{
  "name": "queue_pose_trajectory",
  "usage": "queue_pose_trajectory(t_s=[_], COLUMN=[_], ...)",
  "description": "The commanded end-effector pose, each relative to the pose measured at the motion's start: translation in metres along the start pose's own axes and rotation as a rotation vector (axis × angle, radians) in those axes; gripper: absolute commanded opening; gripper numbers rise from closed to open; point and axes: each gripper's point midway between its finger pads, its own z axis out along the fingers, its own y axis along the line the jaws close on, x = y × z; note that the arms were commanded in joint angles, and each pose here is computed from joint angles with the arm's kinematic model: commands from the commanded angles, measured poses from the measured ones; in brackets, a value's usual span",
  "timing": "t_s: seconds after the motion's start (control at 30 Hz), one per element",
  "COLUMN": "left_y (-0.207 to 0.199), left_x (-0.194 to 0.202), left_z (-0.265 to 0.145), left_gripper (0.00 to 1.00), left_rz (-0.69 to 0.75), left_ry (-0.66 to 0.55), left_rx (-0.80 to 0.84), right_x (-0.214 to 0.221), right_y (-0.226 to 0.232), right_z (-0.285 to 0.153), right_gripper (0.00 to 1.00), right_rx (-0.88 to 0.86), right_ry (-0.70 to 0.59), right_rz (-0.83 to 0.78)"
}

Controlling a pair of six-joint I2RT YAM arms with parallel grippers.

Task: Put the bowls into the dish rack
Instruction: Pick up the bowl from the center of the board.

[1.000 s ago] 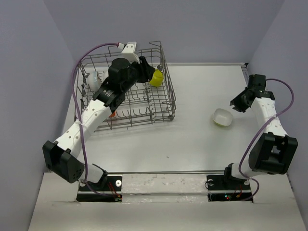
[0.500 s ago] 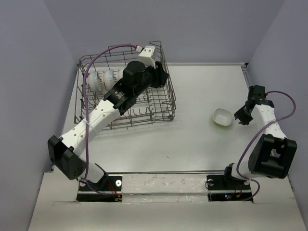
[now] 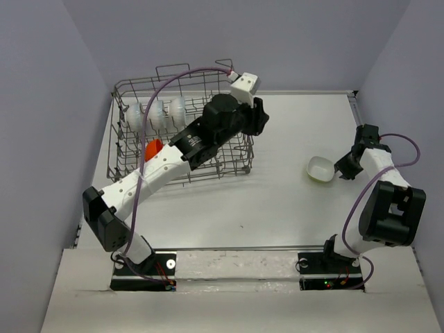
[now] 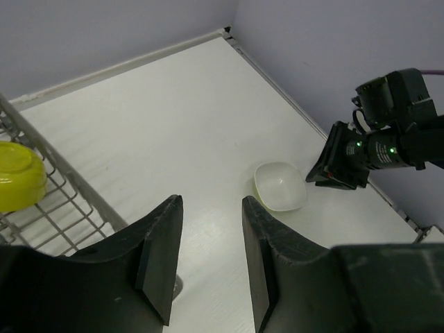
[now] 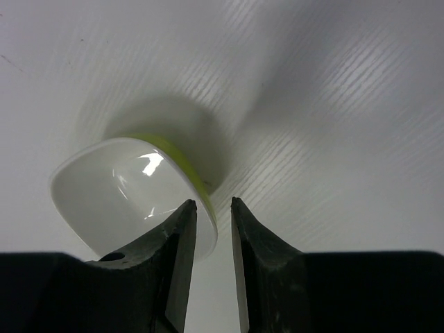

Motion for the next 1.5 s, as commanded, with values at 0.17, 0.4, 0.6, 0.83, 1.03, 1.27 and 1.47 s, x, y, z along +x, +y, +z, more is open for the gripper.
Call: queue_pose_trajectory(t_s=[0.17,0.4,0.6,0.83,1.03,1.27,1.47], left_y=[-0.083,-0.124,-0.151,-0.189,-0.195,-0.179,-0.171], left_x=[0.022,0.076,0.122,0.164,0.204,0.249,0.262], left_z=[0.028,0.064,0.089,0.101,0.119,0.145,0.16], left_gripper=[0.51,0.52,0.52,0.57,0.57,0.57,0.57], left_rz=[0.162,0.272,0.416,0.551,0.61,0.696,0.748], left_ry=[0.024,0.111,0.153,0.178,0.225,0.27,0.266], left_rx=[0.13,0.224,0.335,0.475,0.543,0.509,0.484], right_x=[-0.042,-0.083,-0.093,-0.094,-0.097,-0.103,-0.106], right_y=[0.034,0.044,0.058,0.064,0.068,0.069,0.071], right_z=[-0.056,-0.135,-0.182,-0.2,-0.215,-0.233,-0.245], right_gripper=[0.33,0.34,0.35,0.36,0.36,0.36,0.37], right_rx=[-0.158,-0.243,-0.352,-0.4,-0.432,-0.459,-0.479], right_ry=[-0.12,-0.285,-0.326,-0.329,-0.343,-0.378,-0.395], right_rz=[0.023,0.055,0.069,0.067,0.064,0.073,0.079])
